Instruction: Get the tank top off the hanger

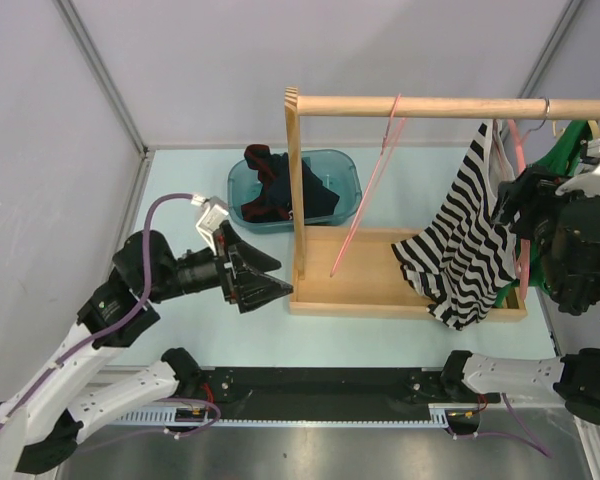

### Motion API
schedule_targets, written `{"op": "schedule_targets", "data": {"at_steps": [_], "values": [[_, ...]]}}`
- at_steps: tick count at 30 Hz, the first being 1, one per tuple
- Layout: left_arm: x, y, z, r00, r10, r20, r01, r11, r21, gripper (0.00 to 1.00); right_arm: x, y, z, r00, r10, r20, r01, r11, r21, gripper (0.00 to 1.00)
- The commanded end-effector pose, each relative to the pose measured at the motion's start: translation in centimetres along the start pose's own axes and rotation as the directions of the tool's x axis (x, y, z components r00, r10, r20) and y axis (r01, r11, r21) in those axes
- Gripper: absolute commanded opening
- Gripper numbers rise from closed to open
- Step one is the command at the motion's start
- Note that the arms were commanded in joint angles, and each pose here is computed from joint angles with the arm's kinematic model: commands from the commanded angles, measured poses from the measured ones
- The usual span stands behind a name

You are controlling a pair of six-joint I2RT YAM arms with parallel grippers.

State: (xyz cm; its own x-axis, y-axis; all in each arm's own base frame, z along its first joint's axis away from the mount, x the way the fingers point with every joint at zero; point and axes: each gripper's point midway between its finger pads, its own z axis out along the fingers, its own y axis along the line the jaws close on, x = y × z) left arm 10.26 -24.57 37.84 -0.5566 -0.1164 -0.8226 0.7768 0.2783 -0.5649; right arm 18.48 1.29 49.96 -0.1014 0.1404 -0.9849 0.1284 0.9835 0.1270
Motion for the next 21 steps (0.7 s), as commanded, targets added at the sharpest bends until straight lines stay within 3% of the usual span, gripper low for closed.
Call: {"op": "schedule_targets", "data": {"at_steps": [1, 8, 9, 16, 21], "values": [[-0.6, -1.4, -0.6, 0.999, 0.019, 0.044, -0.02, 0.999, 0.03, 0.89, -0.2, -1.1, 0.6, 0.998, -0.058, 0.032, 0.054, 0.991, 0.124, 0.68], [0.3, -1.6, -0.7, 1.0, 0.012, 0.021, -0.013, 0.999, 0.045, 0.88, 1.4, -0.2, 2.9, 0.993, -0.104, -0.058, 0.113, 0.98, 0.165, 0.74], [0.3, -1.7, -0.8, 1.0, 0.01, 0.025, -0.011, 0.999, 0.044, 0.89, 1.6, -1.8, 3.7, 0.99, -0.116, -0.084, 0.133, 0.962, 0.24, 0.73], [0.4, -2.0, -1.8, 0.999, 0.014, 0.031, -0.015, 0.999, 0.038, 0.89, 3.3, -1.6, 6.6, 0.986, -0.064, -0.154, 0.091, 0.981, 0.174, 0.73], [0.2, -3.1, -2.5, 0.999, 0.036, 0.029, -0.038, 0.997, 0.074, 0.88, 3.2, -0.9, 6.7, 0.989, -0.033, -0.147, 0.051, 0.991, 0.126, 0.65]]}}
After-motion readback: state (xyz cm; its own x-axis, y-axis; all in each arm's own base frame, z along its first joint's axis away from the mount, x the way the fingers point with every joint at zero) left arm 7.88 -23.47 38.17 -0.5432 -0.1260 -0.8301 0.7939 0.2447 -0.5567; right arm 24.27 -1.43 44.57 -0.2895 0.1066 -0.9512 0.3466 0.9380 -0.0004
